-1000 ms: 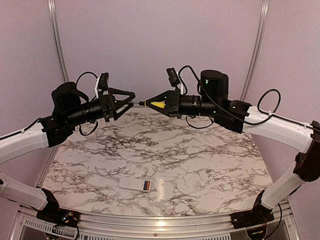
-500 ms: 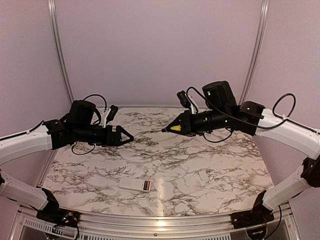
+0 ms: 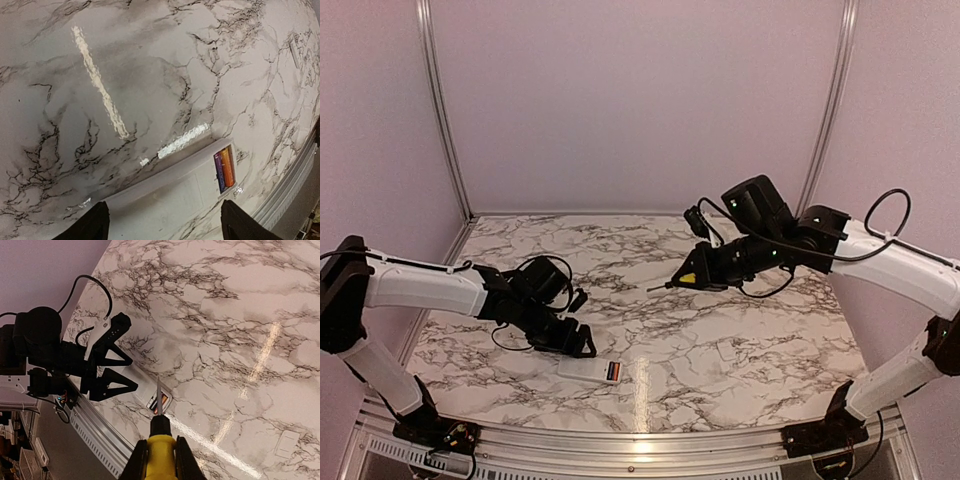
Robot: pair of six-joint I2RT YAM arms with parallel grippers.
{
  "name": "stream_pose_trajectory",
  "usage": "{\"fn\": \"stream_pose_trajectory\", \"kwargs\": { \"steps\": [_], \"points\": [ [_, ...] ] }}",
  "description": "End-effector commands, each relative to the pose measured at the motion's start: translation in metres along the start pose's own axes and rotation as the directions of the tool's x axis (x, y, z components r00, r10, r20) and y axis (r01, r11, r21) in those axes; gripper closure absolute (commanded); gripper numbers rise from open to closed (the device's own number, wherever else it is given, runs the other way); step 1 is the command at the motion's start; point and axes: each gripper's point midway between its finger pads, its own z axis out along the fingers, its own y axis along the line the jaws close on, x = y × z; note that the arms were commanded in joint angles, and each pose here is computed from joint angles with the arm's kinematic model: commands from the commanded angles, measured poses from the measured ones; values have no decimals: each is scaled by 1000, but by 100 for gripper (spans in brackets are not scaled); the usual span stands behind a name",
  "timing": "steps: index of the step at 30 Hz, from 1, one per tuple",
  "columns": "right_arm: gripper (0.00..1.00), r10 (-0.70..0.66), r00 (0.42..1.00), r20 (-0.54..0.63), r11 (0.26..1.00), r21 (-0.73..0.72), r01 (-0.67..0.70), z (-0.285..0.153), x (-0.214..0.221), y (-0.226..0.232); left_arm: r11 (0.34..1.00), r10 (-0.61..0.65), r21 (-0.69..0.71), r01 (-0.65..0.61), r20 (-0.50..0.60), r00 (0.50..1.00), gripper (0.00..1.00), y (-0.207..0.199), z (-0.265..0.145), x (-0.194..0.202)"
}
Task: Unload the batteries from the remote control
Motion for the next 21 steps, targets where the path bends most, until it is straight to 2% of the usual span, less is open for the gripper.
{"fn": "stream_pose_trajectory", "kwargs": {
  "steps": [1, 10, 14, 21],
  "points": [
    [100, -14, 1000, 3, 999, 51, 14, -13, 5, -16, 990, -36, -140, 29, -47, 998, 21, 12, 6, 10],
    [100, -101, 995, -24, 994, 41, 102, -30, -7, -23, 964, -186, -198, 177, -25, 982, 21, 3, 13, 18],
    [100, -135, 990, -40, 989, 56, 137, -38, -1, -26, 955, -207, -220, 197, -24, 978, 20, -7, 13, 21],
    [100, -191, 979, -64, 981, 7, 192, -45, 13, -22, 975, -90, -209, 75, -62, 994, 16, -32, 9, 25]
  ]
}}
